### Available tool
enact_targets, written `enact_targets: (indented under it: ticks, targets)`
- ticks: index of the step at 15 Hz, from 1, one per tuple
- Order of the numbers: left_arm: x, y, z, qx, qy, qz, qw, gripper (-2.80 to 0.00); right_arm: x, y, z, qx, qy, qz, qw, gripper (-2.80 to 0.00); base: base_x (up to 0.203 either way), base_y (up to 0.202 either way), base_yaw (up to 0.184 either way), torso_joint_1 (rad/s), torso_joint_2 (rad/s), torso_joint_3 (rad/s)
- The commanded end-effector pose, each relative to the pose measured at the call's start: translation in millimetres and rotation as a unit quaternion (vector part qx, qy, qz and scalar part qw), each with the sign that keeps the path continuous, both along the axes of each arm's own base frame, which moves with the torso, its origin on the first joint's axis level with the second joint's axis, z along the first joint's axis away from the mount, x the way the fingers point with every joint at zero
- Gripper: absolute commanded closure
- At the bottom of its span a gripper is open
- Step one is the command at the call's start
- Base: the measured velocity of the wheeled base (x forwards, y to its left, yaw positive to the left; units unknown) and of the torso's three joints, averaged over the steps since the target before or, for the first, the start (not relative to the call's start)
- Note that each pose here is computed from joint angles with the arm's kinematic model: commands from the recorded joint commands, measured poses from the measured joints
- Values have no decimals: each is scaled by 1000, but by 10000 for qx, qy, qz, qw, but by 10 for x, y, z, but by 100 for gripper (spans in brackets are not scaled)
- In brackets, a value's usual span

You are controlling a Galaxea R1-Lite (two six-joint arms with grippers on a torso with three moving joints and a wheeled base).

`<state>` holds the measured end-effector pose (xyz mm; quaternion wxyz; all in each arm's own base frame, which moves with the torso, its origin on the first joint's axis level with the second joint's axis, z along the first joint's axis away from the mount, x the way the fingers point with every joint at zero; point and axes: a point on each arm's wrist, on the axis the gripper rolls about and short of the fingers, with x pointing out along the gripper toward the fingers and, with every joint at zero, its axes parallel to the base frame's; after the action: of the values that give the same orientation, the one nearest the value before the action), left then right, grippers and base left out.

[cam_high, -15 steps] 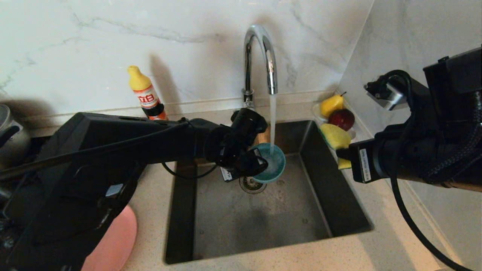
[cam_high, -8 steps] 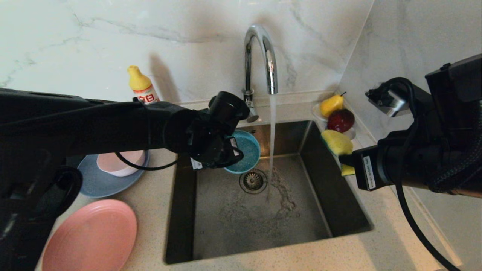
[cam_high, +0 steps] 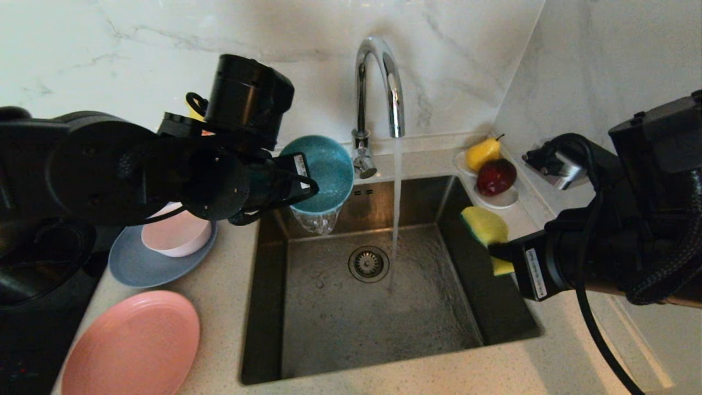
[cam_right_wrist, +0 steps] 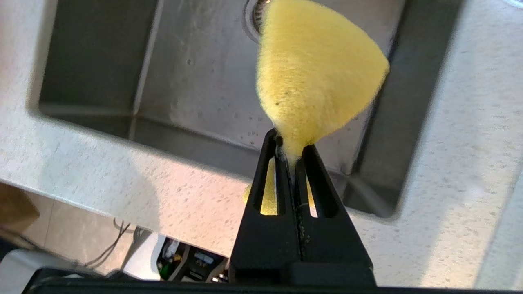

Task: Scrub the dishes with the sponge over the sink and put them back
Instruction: Wash the bowl

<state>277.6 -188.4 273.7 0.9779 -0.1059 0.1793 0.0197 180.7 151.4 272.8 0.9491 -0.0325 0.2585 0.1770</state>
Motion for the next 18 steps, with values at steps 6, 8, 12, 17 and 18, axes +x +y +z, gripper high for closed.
enact_targets:
  ticks: [6,8,12,17,18]
  targets:
    - [-331,223,295,206,-2137,-995,9716,0,49,90,-162,-112,275,132,9995,0,0,0,0,0,0,0]
    - [-366,248,234,177,-2374,-1182,9640,0,47,91,-168,-94,310,173,9993,0,0,0,0,0,0,0]
    - [-393,327,175,209,-2808,-1591,9462,0,15,68,-190,-73,378,250,9989,0,0,0,0,0,0,0]
    - [-425,428,-23,370,-3195,-1829,9290,0,-23,72,-209,-60,447,374,9983,0,0,0,0,0,0,0]
    - [-444,437,-111,434,-3152,-1891,9290,0,-25,77,-217,-71,462,382,9982,0,0,0,0,0,0,0]
